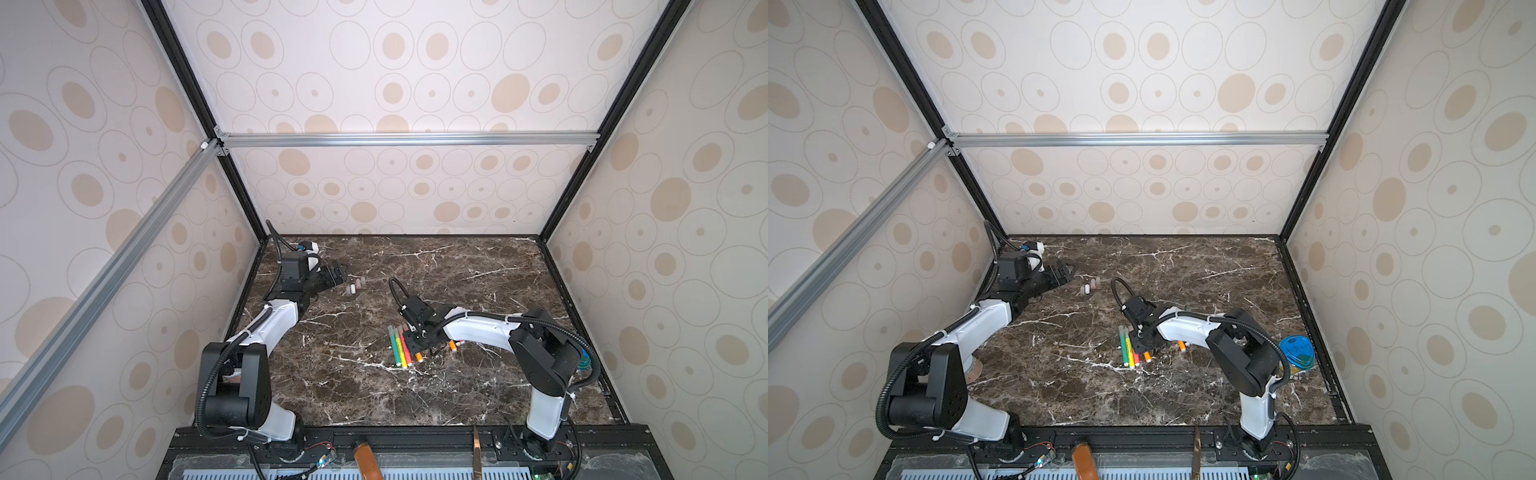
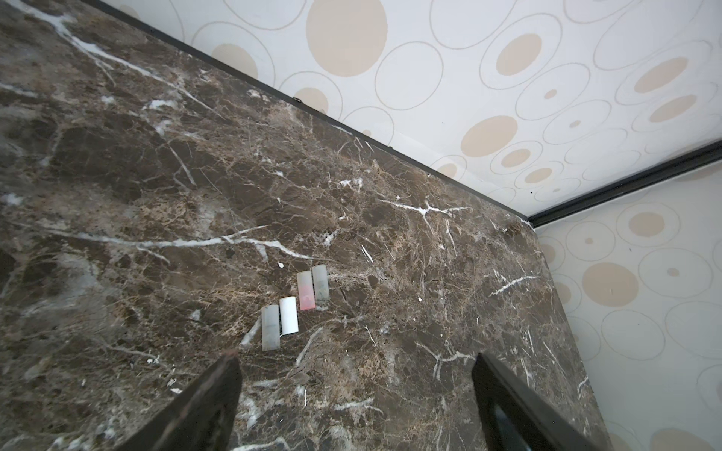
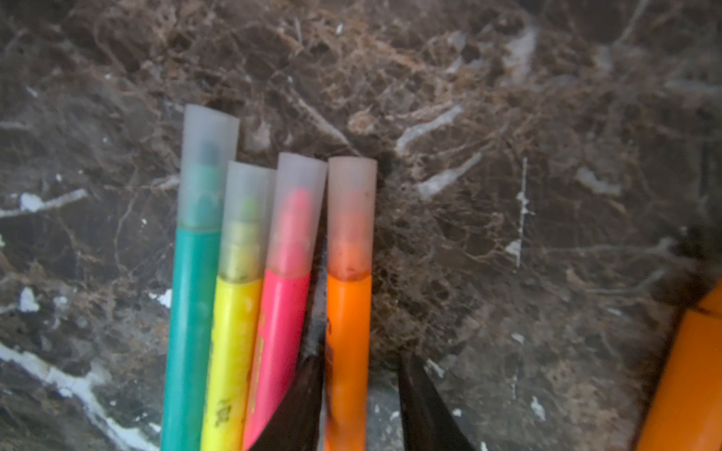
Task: Remove pen caps from pens
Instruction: Pick up the pen from the center of the table.
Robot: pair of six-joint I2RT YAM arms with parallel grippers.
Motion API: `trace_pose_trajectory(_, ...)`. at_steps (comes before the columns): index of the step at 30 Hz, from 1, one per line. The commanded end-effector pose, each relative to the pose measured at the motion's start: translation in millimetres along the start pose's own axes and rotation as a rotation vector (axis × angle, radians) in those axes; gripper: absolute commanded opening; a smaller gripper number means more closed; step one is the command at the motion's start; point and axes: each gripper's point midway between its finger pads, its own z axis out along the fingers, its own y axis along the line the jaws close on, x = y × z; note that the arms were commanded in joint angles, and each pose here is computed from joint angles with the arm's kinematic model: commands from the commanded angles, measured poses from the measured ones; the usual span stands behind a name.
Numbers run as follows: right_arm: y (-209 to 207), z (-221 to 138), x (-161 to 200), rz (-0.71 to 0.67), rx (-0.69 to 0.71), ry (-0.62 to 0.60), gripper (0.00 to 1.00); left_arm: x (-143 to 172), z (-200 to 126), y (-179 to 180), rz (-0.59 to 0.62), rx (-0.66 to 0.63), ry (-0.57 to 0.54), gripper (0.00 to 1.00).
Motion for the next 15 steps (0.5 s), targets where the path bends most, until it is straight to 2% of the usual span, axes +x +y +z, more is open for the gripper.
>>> trace_pose_trajectory(1,-9.4,13.1,25.3,-0.001,0.04,0.085,0.22,-3.6,-4.1,-17.3,0.026,0.07,-0.001,0.86)
trace_pose_trajectory(6,-16.0,1.4,16.8,-0.011,0.05,0.043,0.08,14.1,1.9,-25.3,0.029,0.132,0.056,0.76)
trace_pose_trajectory(9,-19.8,-9.2,7.4,-0.006,0.026,0.01,0.07,29.0,6.2,-38.3,0.047,0.169,0.091,0.73)
trace_pose_trajectory(15,-22.4,-50.8,-24.3,0.007,-0.107,-0.153,0.05,69.3,15.0,-77.5,0.098,0.279,0.194,0.71)
